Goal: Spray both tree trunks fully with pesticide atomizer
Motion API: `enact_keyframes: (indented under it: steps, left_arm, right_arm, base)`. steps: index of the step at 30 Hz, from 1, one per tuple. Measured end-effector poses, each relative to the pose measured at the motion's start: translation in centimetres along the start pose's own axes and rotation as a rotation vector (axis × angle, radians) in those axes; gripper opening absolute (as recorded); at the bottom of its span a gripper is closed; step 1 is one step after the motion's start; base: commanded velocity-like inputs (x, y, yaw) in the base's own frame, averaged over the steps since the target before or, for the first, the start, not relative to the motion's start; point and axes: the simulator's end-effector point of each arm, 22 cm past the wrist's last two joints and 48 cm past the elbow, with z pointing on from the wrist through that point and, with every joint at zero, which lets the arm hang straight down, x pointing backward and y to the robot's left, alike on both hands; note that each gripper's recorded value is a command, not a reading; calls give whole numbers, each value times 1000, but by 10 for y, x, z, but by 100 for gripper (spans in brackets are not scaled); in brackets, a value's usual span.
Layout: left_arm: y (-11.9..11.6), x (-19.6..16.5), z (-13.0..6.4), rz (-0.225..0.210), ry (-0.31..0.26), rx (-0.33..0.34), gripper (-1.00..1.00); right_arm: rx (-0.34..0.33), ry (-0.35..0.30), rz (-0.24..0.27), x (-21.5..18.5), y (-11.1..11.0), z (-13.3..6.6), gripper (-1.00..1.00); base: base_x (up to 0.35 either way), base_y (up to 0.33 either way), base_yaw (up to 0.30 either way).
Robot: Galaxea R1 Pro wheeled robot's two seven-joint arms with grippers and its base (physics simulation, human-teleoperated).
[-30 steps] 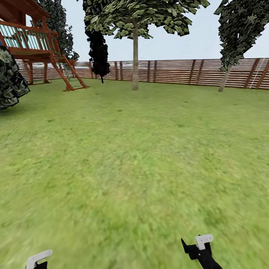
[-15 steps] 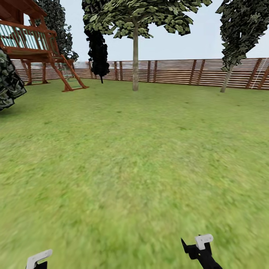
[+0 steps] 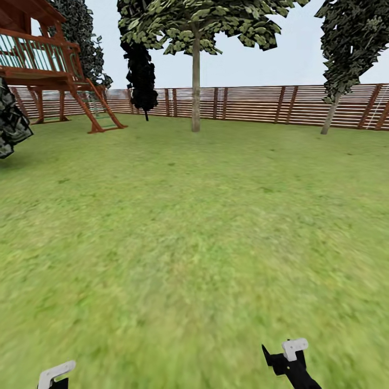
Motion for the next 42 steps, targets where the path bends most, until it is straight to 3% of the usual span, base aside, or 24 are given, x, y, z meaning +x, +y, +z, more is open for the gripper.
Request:
enact_keyframes:
  steps: [42]
  left_arm:
    - [0, 0, 0, 0, 0, 0, -100]
  right_arm:
    - [-1, -1, 0, 0, 1, 0, 100]
  base:
    - [341, 0, 0]
